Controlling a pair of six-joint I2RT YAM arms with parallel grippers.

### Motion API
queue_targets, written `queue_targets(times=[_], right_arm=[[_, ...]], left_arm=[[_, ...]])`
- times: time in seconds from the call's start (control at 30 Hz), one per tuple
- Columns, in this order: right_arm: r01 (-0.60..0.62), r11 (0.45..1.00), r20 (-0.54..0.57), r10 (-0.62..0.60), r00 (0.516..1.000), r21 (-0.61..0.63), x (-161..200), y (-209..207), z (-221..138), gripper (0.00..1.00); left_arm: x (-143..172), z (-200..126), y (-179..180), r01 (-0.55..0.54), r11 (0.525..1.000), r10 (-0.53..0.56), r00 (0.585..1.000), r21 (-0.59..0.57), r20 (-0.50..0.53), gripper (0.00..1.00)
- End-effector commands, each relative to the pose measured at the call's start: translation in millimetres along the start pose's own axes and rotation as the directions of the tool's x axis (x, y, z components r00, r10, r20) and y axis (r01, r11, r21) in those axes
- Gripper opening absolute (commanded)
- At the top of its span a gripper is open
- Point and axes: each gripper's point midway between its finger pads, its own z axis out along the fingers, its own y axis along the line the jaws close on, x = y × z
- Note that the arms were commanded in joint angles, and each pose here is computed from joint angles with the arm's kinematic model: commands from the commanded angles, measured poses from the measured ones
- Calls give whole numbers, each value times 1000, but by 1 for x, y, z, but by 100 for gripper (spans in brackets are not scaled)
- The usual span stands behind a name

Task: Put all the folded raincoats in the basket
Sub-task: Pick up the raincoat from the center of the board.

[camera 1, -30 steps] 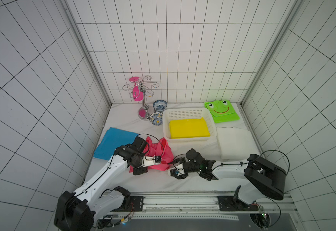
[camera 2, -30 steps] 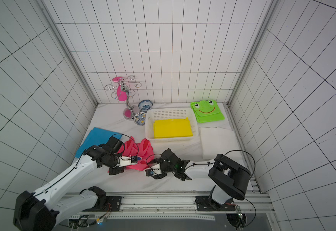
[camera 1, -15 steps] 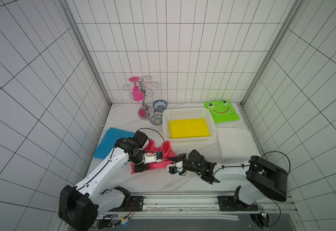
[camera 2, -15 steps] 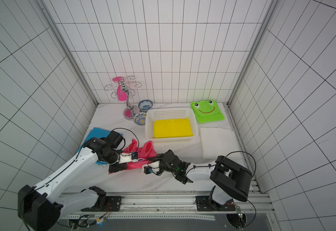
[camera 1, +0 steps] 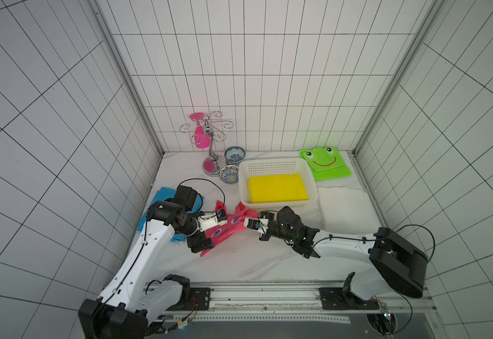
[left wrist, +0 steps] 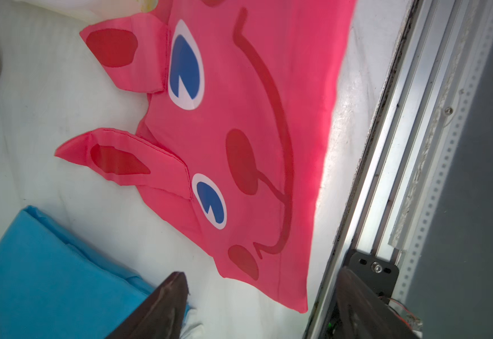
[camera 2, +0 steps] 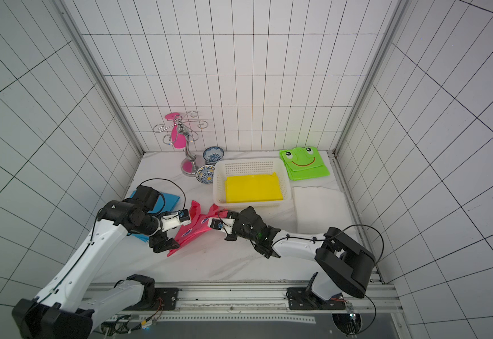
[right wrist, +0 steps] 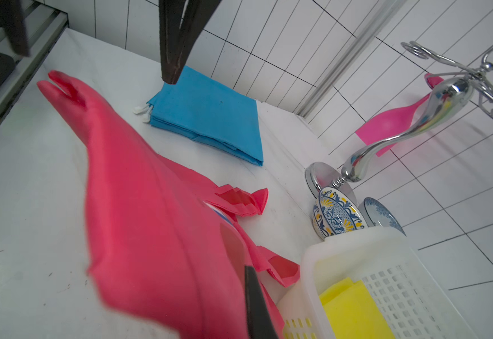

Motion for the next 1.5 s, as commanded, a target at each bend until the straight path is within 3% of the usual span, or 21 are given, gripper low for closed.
queue_targets(times=[0.0, 0.13, 0.3, 0.33, 0.37, 0.47, 0.5, 0.53, 0.7, 0.83, 0.97, 1.13, 1.33, 1.47], right_arm=[[-141, 988, 36, 139, 990, 63, -23, -27, 5, 0], [-217, 973, 62, 212, 975, 83, -40, -41, 9, 0], [-233, 970, 65, 229, 971, 64, -50, -46, 13, 0], [-243, 968, 67, 239, 969, 57, -52, -46, 12, 0], [-249, 967, 67, 246, 967, 44, -53, -46, 10, 0], [-249, 968, 56, 248, 967, 21, -56, -42, 3, 0], [-238, 971, 52, 237, 970, 14, -56, -42, -1, 0], [-223, 975, 40, 222, 974, 6, -55, -40, -4, 0], [-154, 984, -46, 151, 987, -85, -51, -32, -25, 0], [-95, 987, -108, 81, 991, -133, -53, -35, -47, 0], [-85, 995, -131, 79, 988, -42, -55, -66, -70, 0], [-39, 996, -110, 49, 993, 84, -84, -114, -99, 0], [51, 962, -156, -9, 988, 269, -90, -184, -132, 0], [76, 932, -216, 2, 976, 354, -69, -230, -147, 0]], left_arm=[[4, 0, -4, 60, 998, -60, 998, -7, 18, 97], [5, 2, 0, 100, 994, -97, 993, -43, 61, 97], [25, 14, 24, 98, 981, -100, 995, -168, -1, 94], [32, 18, 29, 74, 979, -82, 996, -188, -36, 83], [38, 19, 35, 59, 973, -75, 995, -224, -64, 63], [47, 13, 47, 10, 958, -48, 991, -288, -125, 15], [45, 10, 47, -4, 958, -34, 991, -285, -127, 4], [41, 5, 46, -21, 961, -14, 992, -276, -124, 0], [20, -19, 28, -128, 976, 111, 989, -174, -101, 0], [2, -46, 33, -159, 968, 144, 986, -193, -89, 0], [-38, -74, 39, -182, 954, 194, 981, -238, 26, 0], [-92, -92, 58, -211, 926, 247, 966, -313, 79, 0], [-168, -110, 101, -266, 822, 345, 936, -503, 68, 0], [-221, -122, 137, -213, 752, 359, 926, -623, 116, 0]])
